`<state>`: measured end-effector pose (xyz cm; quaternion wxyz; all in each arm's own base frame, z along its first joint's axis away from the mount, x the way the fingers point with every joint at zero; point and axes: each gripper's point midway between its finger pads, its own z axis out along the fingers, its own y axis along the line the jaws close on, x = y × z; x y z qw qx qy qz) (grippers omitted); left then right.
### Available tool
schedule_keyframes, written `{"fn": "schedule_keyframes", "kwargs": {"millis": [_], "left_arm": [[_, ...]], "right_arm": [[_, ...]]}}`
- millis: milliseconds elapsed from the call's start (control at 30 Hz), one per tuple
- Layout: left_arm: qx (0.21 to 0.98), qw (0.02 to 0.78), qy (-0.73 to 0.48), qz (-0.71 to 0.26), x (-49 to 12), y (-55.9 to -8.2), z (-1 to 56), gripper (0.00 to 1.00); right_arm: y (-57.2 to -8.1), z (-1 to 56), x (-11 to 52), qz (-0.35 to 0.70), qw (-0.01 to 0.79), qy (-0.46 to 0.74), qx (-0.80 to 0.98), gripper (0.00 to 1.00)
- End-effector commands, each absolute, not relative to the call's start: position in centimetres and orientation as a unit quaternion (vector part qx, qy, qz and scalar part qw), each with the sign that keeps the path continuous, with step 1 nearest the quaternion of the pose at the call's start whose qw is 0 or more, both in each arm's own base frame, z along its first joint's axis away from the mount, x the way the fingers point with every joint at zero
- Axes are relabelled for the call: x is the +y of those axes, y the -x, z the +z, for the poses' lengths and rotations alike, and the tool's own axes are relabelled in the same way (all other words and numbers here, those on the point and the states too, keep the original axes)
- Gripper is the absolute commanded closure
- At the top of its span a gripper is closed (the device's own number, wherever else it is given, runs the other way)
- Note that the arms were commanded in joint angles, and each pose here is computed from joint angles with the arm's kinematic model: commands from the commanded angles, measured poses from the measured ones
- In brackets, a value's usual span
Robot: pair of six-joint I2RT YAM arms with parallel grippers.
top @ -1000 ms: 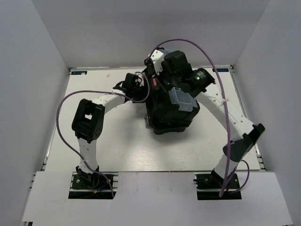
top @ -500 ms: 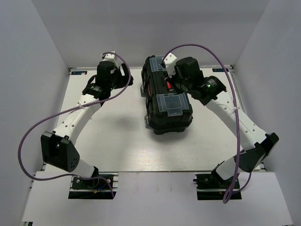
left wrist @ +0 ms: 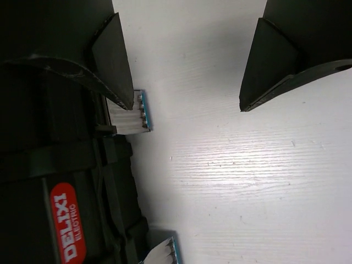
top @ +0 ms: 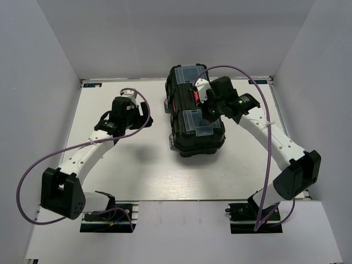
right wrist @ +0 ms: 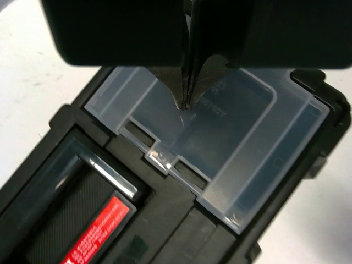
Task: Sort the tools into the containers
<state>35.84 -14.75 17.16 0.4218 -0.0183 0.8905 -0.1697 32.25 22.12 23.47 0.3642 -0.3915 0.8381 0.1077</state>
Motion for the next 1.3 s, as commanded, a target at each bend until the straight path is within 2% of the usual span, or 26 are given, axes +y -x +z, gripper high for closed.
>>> {"fn": "schedule_keyframes", "kwargs": {"millis": [0, 133, 267, 367, 433, 600, 733, 833, 1000, 1100, 1267], "left_arm": [[0.858, 0.477, 0.002, -0.191, -14.6, -35.3, 21.3, 0.13], [0.859, 0.479, -0.004, -0.182, -14.1, -34.5, 20.8, 0.08], [0.861, 0.476, -0.004, -0.181, -13.7, -33.5, 20.0, 0.08], [0.857, 0.482, -0.009, -0.181, -13.5, -33.0, 20.0, 0.07], [0.856, 0.483, -0.017, -0.183, -13.6, -32.6, 19.7, 0.07], [0.851, 0.492, -0.027, -0.18, -13.3, -32.0, 19.8, 0.06], [0.851, 0.495, -0.028, -0.174, -13.0, -31.9, 19.6, 0.06], [0.851, 0.495, -0.028, -0.174, -13.0, -31.9, 19.6, 0.06], [0.851, 0.493, -0.037, -0.179, -13.2, -31.6, 19.3, 0.06], [0.848, 0.496, -0.044, -0.182, -13.3, -31.5, 19.3, 0.06], [0.845, 0.499, -0.051, -0.186, -13.4, -31.1, 19.5, 0.06]], "right_arm": [[-31.4, 22.7, 23.6, 0.157, 0.344, 0.398, 0.836, 1.0], [-31.1, 21.6, 23.8, 0.174, 0.316, 0.395, 0.845, 1.0], [-31.3, 21.5, 24.0, 0.177, 0.312, 0.391, 0.847, 1.0], [-32.3, 23.9, 23.7, 0.158, 0.347, 0.385, 0.84, 1.0], [-33.7, 27.1, 23.3, 0.138, 0.408, 0.375, 0.821, 1.0], [-38.5, 33.6, 14.4, -0.096, 0.539, 0.255, 0.797, 1.0], [-38.3, 31.2, 10.3, -0.138, 0.507, 0.238, 0.817, 1.0], [-37.2, 26.5, 8.5, -0.128, 0.452, 0.238, 0.85, 1.0], [-34.9, 20.6, 9.6, -0.045, 0.383, 0.256, 0.887, 1.0], [-33.6, 19.1, 11.9, 0.043, 0.359, 0.267, 0.893, 1.0], [-32.1, 19.2, 14.1, 0.134, 0.338, 0.275, 0.89, 1.0]]}}
